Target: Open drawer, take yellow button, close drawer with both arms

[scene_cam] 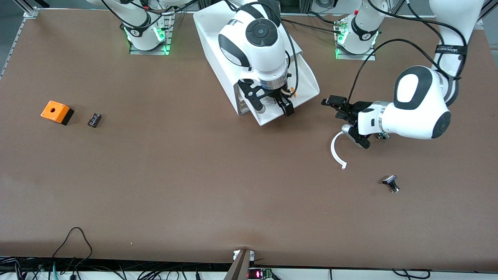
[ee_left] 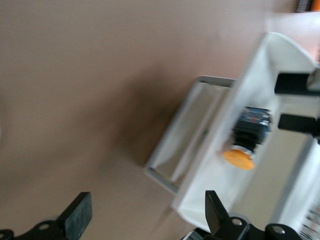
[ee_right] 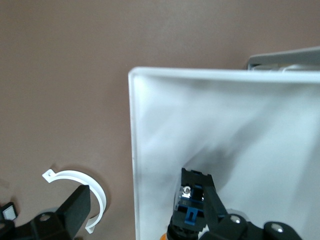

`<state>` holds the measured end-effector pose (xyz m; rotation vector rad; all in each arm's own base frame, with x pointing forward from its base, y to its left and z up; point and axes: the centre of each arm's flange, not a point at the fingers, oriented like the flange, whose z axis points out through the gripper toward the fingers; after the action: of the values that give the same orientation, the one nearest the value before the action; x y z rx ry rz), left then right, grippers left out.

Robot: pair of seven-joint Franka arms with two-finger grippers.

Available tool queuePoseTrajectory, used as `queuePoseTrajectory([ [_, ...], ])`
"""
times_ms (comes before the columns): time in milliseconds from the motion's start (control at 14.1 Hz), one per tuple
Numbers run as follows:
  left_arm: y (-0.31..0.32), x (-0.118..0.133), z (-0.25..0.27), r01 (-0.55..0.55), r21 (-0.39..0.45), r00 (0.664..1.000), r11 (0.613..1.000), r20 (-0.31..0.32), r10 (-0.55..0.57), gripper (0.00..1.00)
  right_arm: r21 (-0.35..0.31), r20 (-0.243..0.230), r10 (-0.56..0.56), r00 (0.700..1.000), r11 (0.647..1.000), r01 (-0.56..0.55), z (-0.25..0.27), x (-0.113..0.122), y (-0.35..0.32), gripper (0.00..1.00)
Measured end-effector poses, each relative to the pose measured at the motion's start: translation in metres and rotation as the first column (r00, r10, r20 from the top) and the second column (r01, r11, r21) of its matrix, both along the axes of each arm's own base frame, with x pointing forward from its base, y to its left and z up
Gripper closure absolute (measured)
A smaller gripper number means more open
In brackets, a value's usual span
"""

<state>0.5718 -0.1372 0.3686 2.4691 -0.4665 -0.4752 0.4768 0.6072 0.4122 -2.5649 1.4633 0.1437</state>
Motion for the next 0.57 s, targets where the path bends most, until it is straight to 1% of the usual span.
queuePoseTrajectory([
  [71, 0.004, 0.006, 0.009, -0.011, 0.078, 1.000, 0.997, 0.017, 0.010, 0.00, 0.003, -0.012, -0.010, 1.000, 1.000, 0.010, -0.005, -0.003, 0.003, 0.00],
  [141, 0.008, 0.015, 0.024, -0.026, 0.199, 0.998, 0.980, 0.059, 0.015, 0.00, 0.018, -0.044, -0.024, 0.999, 1.000, 0.025, -0.008, -0.006, 0.006, 0.00],
  [283, 0.003, 0.024, 0.043, -0.019, 0.339, 0.991, 0.941, 0.127, -0.026, 0.00, 0.027, -0.065, -0.030, 0.997, 0.999, 0.032, -0.008, -0.008, 0.008, 0.00],
  [354, -0.004, 0.026, 0.050, -0.020, 0.389, 0.987, 0.921, 0.154, -0.044, 0.00, 0.022, -0.070, -0.031, 0.997, 0.999, 0.032, -0.009, -0.009, 0.007, 0.00],
  [424, -0.009, 0.028, 0.056, -0.029, 0.418, 0.984, 0.908, 0.171, -0.047, 0.00, 0.014, -0.077, -0.030, 0.997, 0.999, 0.031, -0.011, -0.010, 0.007, 0.00],
  [566, -0.011, 0.030, 0.059, -0.045, 0.438, 0.982, 0.898, 0.183, -0.040, 0.00, 0.001, -0.087, -0.028, 0.996, 1.000, 0.028, -0.012, -0.011, 0.006, 0.00],
])
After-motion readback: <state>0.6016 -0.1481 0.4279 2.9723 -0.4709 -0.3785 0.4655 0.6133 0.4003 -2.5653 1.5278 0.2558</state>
